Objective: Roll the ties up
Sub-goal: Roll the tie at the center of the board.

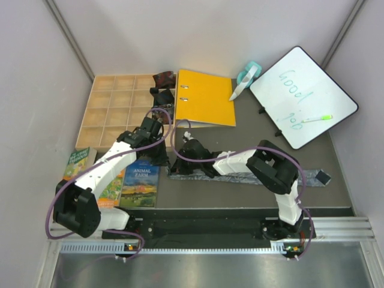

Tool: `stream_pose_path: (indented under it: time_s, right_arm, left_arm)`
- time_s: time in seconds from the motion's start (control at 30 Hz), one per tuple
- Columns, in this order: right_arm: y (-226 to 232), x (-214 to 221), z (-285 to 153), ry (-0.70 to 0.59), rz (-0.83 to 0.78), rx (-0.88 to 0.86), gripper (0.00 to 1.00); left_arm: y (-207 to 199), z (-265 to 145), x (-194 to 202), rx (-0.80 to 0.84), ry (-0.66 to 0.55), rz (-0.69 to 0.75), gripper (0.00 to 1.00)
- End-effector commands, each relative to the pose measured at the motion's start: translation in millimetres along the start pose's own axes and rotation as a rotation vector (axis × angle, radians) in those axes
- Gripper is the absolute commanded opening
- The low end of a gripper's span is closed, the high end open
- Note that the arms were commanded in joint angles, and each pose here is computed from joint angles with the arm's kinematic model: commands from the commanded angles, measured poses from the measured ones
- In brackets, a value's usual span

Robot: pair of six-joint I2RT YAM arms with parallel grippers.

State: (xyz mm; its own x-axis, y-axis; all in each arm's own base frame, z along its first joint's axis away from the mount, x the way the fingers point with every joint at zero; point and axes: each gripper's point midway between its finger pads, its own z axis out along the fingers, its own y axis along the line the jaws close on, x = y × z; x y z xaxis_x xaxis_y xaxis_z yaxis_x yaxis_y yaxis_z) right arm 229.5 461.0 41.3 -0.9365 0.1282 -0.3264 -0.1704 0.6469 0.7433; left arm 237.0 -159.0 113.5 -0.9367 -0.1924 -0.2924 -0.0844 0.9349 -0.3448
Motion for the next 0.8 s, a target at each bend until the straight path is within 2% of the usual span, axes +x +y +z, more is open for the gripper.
stream_pose_path:
  time_s: [0.0,0.2,0.23,0.27,0.33,0.57,0.67,0.77]
  right_arm:
    - [30,-20,-34,-0.065,-0.040,-0.030,0.00]
    - [17,-46,-84,-0.160,-0.079,0.085,0.00]
    - [4,-41,-90,-0.142,-0.078,0.126,0.00]
    - [5,-53,-103,-0.186,-0.083,0.135,0.00]
    - [-14,-54,-117,-0.195,-0.082,0.196,0.00]
    - [-73,-80,-184,-0.389,-0.088,0.370,0.00]
    - [-96,-75,-198,-0.430,-0.099,0.392,0.00]
    - [-101,-73,-203,-0.471,-0.119,0.361,0.00]
  left_arm:
    - [-15,1,-5,0.066,-0.020,-0.003,0.00]
    - [-14,10,2,0.034,-0.001,0.031,0.00]
    - [-14,11,3,0.026,0.000,0.036,0.00]
    - [-12,13,4,0.016,0.008,0.037,0.00]
    - [-14,16,6,0.010,0.011,0.048,0.00]
    - [-19,34,10,-0.016,0.023,0.088,0.00]
    - [-22,44,11,-0.022,0.021,0.102,0.00]
    - [-25,53,10,-0.026,0.024,0.112,0.00]
